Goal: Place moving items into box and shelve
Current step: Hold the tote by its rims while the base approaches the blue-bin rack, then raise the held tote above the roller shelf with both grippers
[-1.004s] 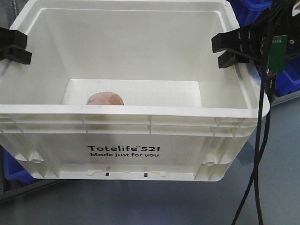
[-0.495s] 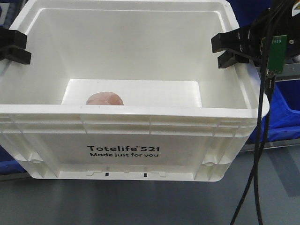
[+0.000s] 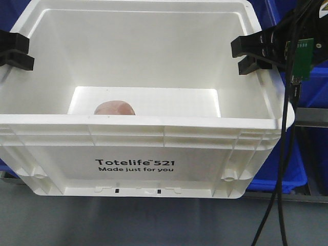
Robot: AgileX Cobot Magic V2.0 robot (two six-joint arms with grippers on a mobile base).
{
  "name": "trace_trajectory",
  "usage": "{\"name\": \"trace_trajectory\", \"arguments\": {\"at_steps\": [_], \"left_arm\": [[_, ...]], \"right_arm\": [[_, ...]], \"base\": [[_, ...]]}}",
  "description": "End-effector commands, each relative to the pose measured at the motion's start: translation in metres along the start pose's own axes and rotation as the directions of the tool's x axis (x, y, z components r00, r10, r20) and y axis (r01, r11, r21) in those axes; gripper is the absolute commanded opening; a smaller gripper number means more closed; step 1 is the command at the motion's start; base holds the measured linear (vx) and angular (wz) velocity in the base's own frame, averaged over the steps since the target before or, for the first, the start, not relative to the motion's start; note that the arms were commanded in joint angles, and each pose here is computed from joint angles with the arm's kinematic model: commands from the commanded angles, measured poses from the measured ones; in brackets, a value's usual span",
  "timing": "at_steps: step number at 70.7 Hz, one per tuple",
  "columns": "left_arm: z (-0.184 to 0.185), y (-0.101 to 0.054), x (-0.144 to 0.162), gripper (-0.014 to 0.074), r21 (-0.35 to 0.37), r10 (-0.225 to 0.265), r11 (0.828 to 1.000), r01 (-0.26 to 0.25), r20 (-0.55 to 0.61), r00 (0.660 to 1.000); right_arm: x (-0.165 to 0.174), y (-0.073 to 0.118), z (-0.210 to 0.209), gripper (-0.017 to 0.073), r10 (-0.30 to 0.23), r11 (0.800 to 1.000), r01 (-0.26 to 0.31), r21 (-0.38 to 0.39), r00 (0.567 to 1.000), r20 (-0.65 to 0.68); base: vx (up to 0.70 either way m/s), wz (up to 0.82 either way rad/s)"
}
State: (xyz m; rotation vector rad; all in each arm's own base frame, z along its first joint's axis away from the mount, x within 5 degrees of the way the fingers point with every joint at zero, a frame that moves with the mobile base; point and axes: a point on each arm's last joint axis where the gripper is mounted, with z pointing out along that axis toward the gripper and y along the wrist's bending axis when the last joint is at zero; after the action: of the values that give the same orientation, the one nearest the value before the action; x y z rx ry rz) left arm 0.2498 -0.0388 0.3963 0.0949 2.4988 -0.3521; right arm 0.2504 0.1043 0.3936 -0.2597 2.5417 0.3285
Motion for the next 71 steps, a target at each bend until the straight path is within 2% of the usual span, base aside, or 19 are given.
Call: {"name": "trace_trajectory", "arguments": {"at_steps": [1, 32, 71], "left_arm": [[-0.0271, -0.0104, -0.0140, -0.0017, 0.036, 0.022, 0.999, -0.030, 0.193, 0.981], [-0.0271, -0.0104, -0.0140, -0.0017, 0.036, 0.022, 0.999, -0.030, 0.193, 0.981], [-0.0271, -0.0104, -0.0140, -0.0017, 0.036, 0.022, 0.999, -0.030, 0.193, 0.981]], "right_arm": [[-0.0129, 0.0053, -0.0279, -0.0012, -0.024, 0.999, 0.032, -0.040, 0.982, 0.187], [-0.0129, 0.0053, -0.0279, -0.0012, -0.024, 0.999, 0.032, -0.040, 0.982, 0.187], [-0.0129, 0.0053, -0.0279, -0.0012, -0.024, 0.999, 0.032, -0.040, 0.982, 0.187]], "base": [[0.16, 0.32], [0.18, 0.21], [0.16, 0.00]]}}
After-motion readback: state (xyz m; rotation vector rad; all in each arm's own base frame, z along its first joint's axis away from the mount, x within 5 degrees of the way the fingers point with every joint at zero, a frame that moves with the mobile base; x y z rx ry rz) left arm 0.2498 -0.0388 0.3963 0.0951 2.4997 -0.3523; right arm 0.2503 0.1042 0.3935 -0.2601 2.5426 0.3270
